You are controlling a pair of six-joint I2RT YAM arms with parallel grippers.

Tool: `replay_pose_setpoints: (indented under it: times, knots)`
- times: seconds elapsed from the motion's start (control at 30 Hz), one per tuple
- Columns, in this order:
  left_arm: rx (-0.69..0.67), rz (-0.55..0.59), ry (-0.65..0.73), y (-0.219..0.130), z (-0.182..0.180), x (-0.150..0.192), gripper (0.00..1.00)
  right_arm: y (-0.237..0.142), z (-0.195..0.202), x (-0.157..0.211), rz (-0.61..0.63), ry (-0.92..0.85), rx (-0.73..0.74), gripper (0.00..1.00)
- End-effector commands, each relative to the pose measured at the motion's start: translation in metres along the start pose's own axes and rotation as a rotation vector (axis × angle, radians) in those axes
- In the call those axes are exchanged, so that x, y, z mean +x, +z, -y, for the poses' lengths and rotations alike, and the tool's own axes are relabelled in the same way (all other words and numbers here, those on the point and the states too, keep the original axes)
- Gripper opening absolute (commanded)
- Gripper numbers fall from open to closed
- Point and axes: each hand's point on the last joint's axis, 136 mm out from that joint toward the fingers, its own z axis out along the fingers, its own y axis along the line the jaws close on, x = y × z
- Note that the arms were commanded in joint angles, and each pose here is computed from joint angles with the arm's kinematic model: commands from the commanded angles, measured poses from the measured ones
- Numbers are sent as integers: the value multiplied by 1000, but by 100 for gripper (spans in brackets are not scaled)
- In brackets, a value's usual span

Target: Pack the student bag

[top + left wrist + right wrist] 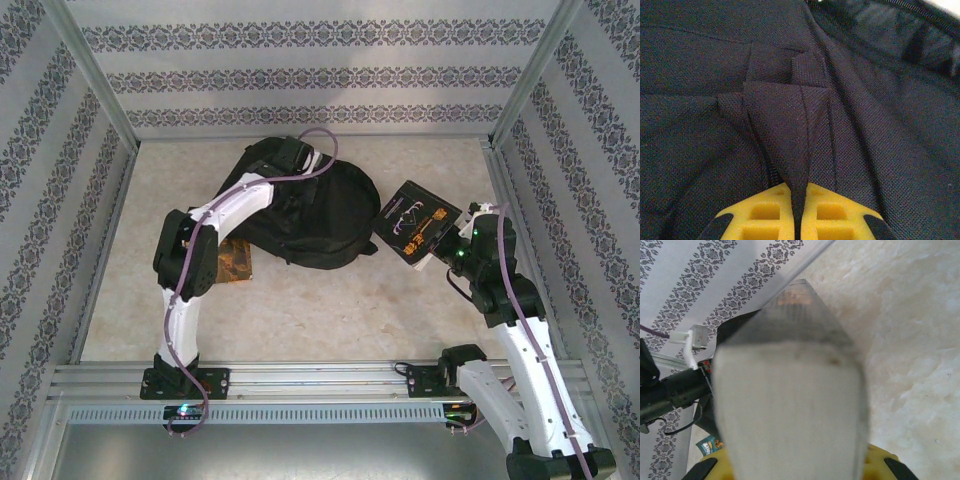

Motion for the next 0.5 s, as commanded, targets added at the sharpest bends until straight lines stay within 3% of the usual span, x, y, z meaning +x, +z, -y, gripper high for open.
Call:
replay_pose_setpoints:
  times: [0.0,0.33,0.47]
  knots:
    - [175,163,-67,-51,35,-45,0,-15,-21,-28,105,-48,-48,0]
    - [390,307,-235,-107,31,-69,0,-23,-12,-37,148,-73,22,0]
    - [458,319,-259,-120,35,-73,0,-10,-24,-26,89,-5,-78,0]
